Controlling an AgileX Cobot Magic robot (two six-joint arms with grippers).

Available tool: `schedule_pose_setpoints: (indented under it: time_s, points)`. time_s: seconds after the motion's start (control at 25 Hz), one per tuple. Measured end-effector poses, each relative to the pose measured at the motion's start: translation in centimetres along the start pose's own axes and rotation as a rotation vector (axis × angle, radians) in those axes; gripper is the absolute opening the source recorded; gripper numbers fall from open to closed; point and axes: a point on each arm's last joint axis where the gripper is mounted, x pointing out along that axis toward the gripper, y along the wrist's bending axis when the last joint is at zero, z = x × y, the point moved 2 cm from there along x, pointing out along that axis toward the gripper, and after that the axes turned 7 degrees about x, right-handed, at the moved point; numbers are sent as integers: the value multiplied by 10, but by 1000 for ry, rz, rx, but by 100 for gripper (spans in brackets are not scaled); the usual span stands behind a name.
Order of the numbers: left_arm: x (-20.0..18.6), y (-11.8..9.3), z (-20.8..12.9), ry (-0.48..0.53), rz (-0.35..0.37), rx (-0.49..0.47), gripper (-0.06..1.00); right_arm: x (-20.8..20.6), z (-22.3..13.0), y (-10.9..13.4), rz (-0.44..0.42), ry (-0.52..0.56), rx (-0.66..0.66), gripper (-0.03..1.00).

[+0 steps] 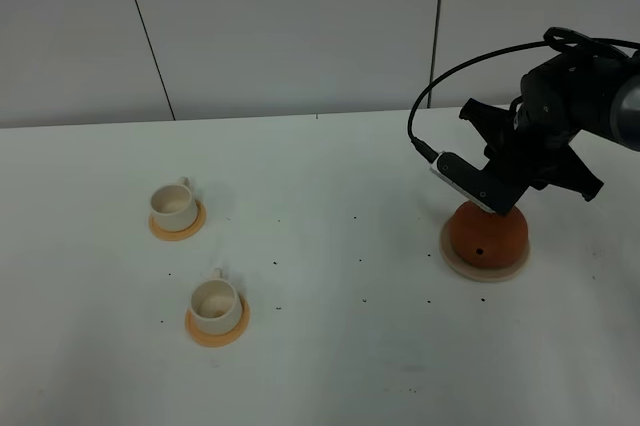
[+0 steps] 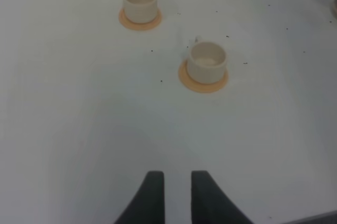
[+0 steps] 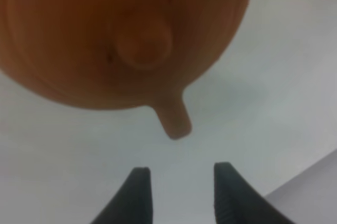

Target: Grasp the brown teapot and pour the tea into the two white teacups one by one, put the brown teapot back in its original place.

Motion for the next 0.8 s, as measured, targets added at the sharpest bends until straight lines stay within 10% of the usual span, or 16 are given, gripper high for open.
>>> schedule_pose_setpoints:
  time_s: [0.8]
  points:
    - [0, 0, 0, 0, 0, 0, 20, 15, 8, 4, 21, -39, 25, 29]
